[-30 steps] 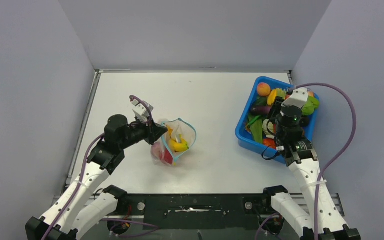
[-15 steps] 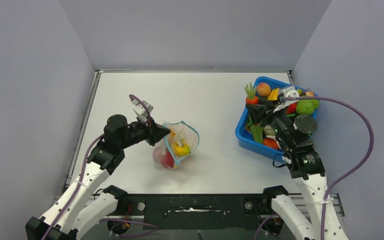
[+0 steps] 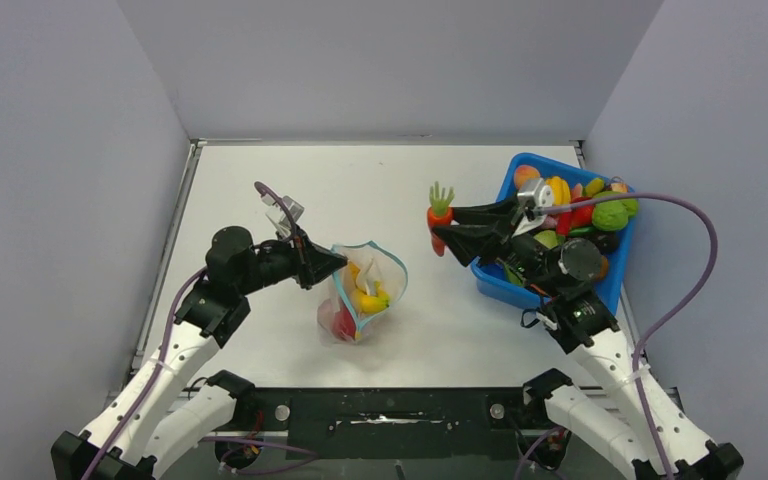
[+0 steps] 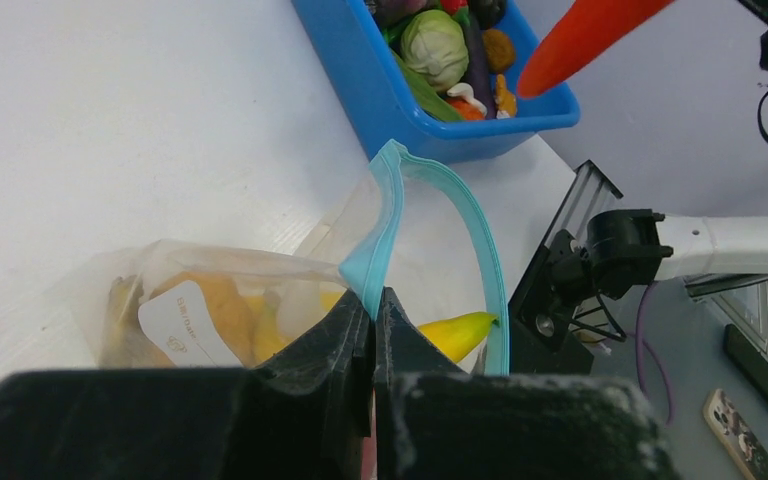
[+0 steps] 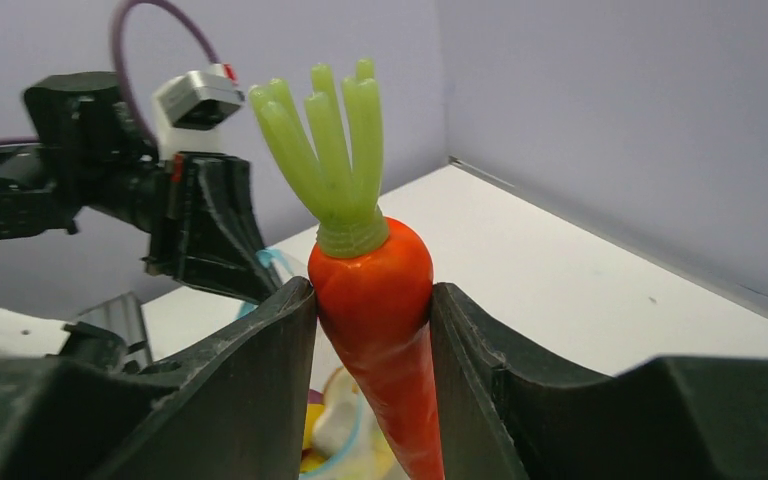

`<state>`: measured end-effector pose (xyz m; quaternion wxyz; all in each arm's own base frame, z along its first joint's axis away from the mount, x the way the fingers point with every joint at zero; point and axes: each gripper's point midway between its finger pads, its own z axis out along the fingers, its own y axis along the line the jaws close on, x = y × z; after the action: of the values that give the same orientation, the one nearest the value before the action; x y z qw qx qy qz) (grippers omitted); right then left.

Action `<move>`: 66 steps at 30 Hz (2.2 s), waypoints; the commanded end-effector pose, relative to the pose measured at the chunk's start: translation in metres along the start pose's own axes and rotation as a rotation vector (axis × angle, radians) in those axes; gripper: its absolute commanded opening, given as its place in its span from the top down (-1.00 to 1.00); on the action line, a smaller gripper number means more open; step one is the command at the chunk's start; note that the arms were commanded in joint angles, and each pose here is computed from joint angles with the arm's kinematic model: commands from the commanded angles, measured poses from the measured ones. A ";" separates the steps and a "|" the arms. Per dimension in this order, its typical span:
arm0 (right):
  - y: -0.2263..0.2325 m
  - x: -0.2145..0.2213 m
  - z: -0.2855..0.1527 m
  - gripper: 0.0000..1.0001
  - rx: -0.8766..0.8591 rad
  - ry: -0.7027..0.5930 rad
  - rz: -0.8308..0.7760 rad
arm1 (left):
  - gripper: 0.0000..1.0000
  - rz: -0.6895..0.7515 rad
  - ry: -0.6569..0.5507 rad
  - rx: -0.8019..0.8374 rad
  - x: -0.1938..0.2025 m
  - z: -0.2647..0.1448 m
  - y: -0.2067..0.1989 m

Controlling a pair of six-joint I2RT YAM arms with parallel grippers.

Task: Place the food in the zip-top bag and seal the zipper
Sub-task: Place the fake vegetable in the zipper food storage bag.

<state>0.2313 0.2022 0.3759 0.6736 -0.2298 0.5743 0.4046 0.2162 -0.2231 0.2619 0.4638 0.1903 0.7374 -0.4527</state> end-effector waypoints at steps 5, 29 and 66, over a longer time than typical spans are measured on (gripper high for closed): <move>0.064 -0.021 0.041 0.39 -0.196 -0.182 -0.005 | 1.00 0.042 -0.143 0.102 -0.053 0.000 -0.033; 0.053 0.079 0.068 0.34 0.061 -0.172 0.221 | 1.00 -0.107 -0.138 0.126 -0.038 0.010 -0.026; 0.029 0.123 0.048 -0.33 0.286 0.201 0.013 | 1.00 -0.164 -0.129 0.064 -0.030 0.006 -0.001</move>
<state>0.2334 0.3092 0.3013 0.6727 -0.1242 0.6113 0.3980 0.2358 -0.2247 0.2589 0.4270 0.0809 0.7404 -0.5128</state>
